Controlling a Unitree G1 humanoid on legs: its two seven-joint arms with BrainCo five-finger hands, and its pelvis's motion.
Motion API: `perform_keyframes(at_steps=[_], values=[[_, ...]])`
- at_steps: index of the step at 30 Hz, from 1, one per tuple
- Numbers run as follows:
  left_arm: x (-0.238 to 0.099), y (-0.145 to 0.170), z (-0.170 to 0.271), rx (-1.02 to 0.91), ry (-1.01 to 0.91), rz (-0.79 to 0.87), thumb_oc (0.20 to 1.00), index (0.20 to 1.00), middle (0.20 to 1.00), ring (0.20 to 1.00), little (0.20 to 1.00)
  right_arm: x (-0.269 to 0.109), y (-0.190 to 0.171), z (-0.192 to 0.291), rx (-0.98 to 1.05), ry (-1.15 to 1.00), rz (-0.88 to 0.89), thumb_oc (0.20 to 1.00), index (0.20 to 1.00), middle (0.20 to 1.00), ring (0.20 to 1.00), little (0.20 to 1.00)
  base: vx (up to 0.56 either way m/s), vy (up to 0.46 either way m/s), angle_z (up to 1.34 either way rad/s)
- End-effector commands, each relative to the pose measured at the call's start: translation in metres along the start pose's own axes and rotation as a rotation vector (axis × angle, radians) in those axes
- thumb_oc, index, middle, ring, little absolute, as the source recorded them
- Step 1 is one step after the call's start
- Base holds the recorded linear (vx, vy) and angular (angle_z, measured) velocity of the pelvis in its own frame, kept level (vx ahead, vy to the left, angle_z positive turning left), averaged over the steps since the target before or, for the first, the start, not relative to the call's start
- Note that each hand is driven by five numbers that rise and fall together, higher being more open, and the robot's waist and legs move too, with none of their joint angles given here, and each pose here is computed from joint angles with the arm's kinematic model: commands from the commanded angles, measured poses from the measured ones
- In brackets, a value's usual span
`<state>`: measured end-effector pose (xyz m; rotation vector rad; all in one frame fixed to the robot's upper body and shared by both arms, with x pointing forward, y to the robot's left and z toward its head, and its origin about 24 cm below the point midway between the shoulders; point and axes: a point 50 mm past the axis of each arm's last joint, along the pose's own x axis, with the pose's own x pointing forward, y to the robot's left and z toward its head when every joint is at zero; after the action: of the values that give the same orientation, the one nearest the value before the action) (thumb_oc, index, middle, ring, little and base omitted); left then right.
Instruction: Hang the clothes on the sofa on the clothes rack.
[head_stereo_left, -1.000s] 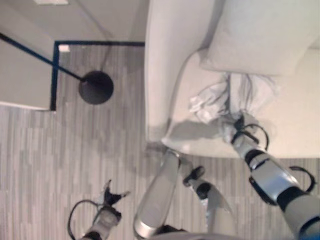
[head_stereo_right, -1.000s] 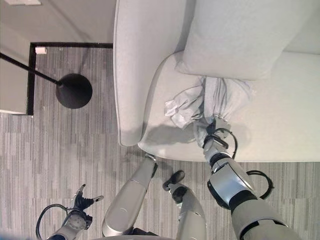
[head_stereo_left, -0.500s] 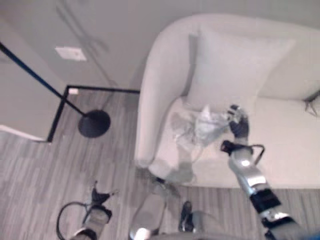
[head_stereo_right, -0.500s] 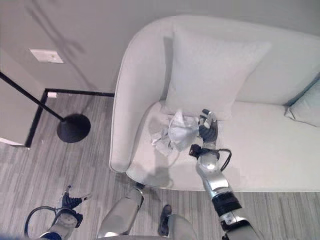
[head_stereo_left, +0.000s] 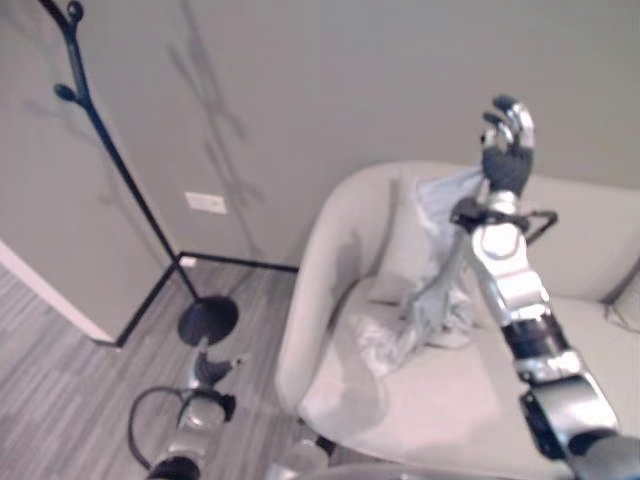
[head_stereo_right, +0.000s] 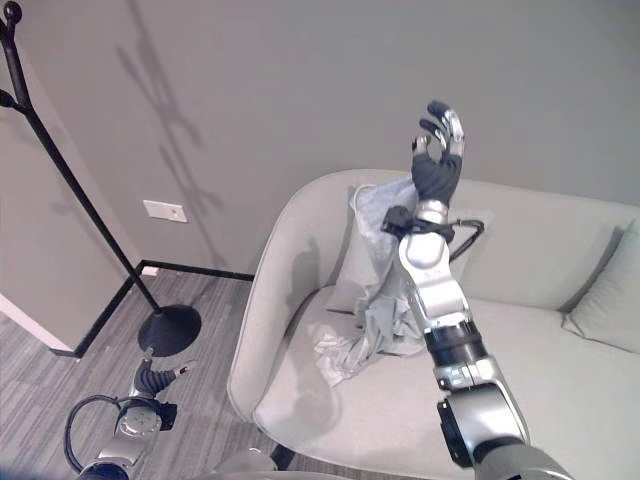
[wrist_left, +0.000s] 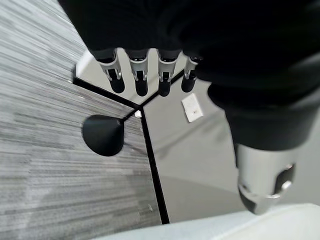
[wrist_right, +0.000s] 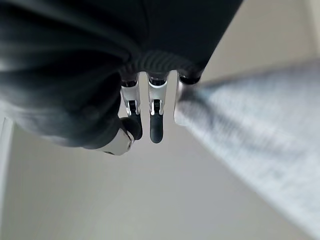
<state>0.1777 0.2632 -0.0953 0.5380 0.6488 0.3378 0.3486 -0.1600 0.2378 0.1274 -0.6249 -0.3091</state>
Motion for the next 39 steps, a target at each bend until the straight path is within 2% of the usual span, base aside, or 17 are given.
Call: perform_keyframes(at_steps=[1,6,10,14,16,20,24,25,27,28,29,31,32,33,34,36,39], values=[[-0.002,0.004,-0.009,0.056,0.004,-0.03,1.0,1.0,1.0,1.0,1.0,0.021,0.008,0.047,0.166,-0.185,0.021,0.2,0.2,0.2,0.2,0.2,0.0,0.0,0.0],[0.006,-0.004,0.017,0.01,-0.064,-0.061,1.0,1.0,1.0,1.0,1.0,0.058,0.038,0.101,0.246,-0.288,0.021,0.2,0.2,0.2,0.2,0.2,0.0,0.0,0.0],[0.014,-0.009,0.044,0.016,-0.145,-0.069,1.0,1.0,1.0,1.0,1.0,0.073,0.058,0.131,0.283,-0.333,0.026,0.2,0.2,0.2,0.2,0.2,0.0,0.0,0.0],[0.026,-0.017,0.091,0.037,-0.273,-0.056,1.0,1.0,1.0,1.0,1.0,0.09,0.085,0.171,0.291,-0.365,0.039,0.2,0.2,0.2,0.2,0.2,0.0,0.0,0.0],[0.029,-0.024,0.128,0.082,-0.394,-0.034,1.0,1.0,1.0,1.0,1.0,0.093,0.095,0.186,0.278,-0.381,0.039,0.2,0.2,0.2,0.2,0.2,0.0,0.0,0.0],[0.026,-0.036,0.152,0.072,-0.463,-0.06,1.0,1.0,1.0,1.0,1.0,0.098,0.102,0.197,0.251,-0.386,0.022,0.2,0.2,0.2,0.2,0.2,0.0,-0.002,-0.01],[0.024,-0.052,0.166,0.061,-0.464,-0.096,1.0,1.0,1.0,1.0,1.0,0.077,0.129,0.187,0.209,-0.407,0.183,0.2,0.2,0.2,0.2,0.2,-0.03,-0.005,-0.06],[0.023,-0.053,0.166,0.024,-0.457,-0.102,1.0,1.0,1.0,1.0,1.0,0.066,0.136,0.176,0.188,-0.406,0.24,0.354,0.354,0.354,0.354,0.354,-0.05,-0.002,-0.26],[0.017,-0.06,0.167,0.02,-0.486,-0.117,1.0,1.0,1.0,1.0,1.0,0.035,0.146,0.135,0.049,-0.403,0.37,1.0,1.0,1.0,1.0,1.0,-0.07,0.0,-0.29],[0.011,-0.062,0.167,0.005,-0.523,-0.124,1.0,1.0,1.0,1.0,1.0,0.017,0.13,0.09,-0.124,-0.385,0.425,1.0,1.0,1.0,1.0,1.0,-0.06,-0.001,-0.36],[0.01,-0.062,0.166,0.007,-0.52,-0.127,1.0,1.0,1.0,1.0,1.0,0.016,0.129,0.089,-0.127,-0.382,0.424,1.0,1.0,1.0,1.0,1.0,-0.05,-0.001,-0.35],[0.005,-0.061,0.157,0.004,-0.539,-0.129,1.0,1.0,1.0,1.0,1.0,0.007,0.102,0.043,-0.3,-0.302,0.423,1.0,1.0,1.0,1.0,1.0,-0.04,-0.005,-0.15],[0.002,-0.061,0.138,0.01,-0.505,-0.127,1.0,1.0,1.0,1.0,1.0,-0.003,0.073,-0.007,-0.543,-0.205,0.404,1.0,1.0,1.0,1.0,1.0,-0.04,-0.007,-0.05],[0.002,-0.062,0.138,0.01,-0.503,-0.128,1.0,1.0,1.0,1.0,1.0,-0.004,0.073,-0.008,-0.545,-0.204,0.404,1.0,1.0,1.0,1.0,1.0,-0.05,-0.009,-0.01],[0.002,-0.059,0.13,0.019,-0.491,-0.109,1.0,1.0,1.0,1.0,1.0,-0.013,0.062,-0.026,-0.63,-0.175,0.398,1.0,1.0,1.0,1.0,1.0,-0.03,-0.007,0.11],[0.003,-0.051,0.11,0.062,-0.46,-0.074,1.0,1.0,1.0,1.0,1.0,-0.037,0.027,-0.069,-0.812,-0.067,0.382,1.0,1.0,1.0,1.0,1.0,-0.06,-0.004,0.0],[0.001,-0.052,0.081,0.101,-0.383,-0.054,1.0,1.0,1.0,1.0,1.0,-0.065,-0.003,-0.112,-0.899,0.119,0.345,1.0,1.0,1.0,1.0,1.0,-0.02,-0.025,-0.28]])
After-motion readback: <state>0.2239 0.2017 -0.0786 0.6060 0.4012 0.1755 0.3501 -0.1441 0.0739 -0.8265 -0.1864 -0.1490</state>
